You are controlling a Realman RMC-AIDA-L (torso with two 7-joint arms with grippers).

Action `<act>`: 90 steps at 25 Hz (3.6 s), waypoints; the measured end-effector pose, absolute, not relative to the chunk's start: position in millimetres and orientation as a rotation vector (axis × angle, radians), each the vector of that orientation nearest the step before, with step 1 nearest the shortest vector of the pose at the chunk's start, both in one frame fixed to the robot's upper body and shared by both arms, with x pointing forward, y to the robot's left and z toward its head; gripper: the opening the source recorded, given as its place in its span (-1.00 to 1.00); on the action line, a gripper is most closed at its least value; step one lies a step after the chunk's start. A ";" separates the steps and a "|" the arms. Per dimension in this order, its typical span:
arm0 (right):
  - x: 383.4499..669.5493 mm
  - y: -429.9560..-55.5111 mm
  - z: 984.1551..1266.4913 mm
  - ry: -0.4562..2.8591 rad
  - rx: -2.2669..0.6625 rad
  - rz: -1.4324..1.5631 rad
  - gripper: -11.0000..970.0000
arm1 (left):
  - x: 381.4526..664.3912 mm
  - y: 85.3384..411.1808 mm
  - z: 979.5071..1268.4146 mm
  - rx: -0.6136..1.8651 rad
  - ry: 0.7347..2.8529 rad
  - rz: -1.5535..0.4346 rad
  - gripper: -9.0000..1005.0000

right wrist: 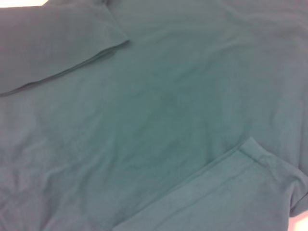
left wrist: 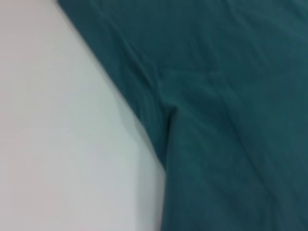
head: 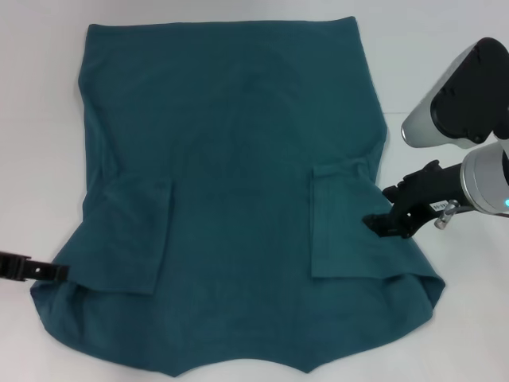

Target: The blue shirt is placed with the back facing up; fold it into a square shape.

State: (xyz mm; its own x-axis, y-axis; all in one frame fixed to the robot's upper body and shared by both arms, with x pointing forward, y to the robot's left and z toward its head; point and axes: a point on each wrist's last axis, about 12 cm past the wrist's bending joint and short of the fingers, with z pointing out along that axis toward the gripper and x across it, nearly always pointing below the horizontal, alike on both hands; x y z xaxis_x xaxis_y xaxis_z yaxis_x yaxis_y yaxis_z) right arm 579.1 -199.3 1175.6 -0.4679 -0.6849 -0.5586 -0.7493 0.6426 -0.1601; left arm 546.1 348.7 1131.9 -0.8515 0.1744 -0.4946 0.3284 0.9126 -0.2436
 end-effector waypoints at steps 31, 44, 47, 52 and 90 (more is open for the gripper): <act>579.7 -195.8 1178.4 2.261 -1.126 0.140 0.14 | 552.2 346.3 1109.0 0.367 2.654 -0.353 0.71; 579.3 -194.3 1178.2 2.257 -1.134 0.144 0.14 | 554.1 345.5 1104.5 0.372 2.667 -0.337 0.70; 579.3 -194.1 1178.2 2.257 -1.135 0.144 0.14 | 554.3 345.1 1104.5 0.375 2.666 -0.337 0.70; 579.3 -194.1 1178.2 2.256 -1.137 0.144 0.14 | 554.9 342.7 1102.3 0.380 2.672 -0.351 0.70; 578.9 -191.3 1177.3 2.253 -1.152 0.144 0.13 | 558.3 344.1 1099.2 0.387 2.676 -0.275 0.14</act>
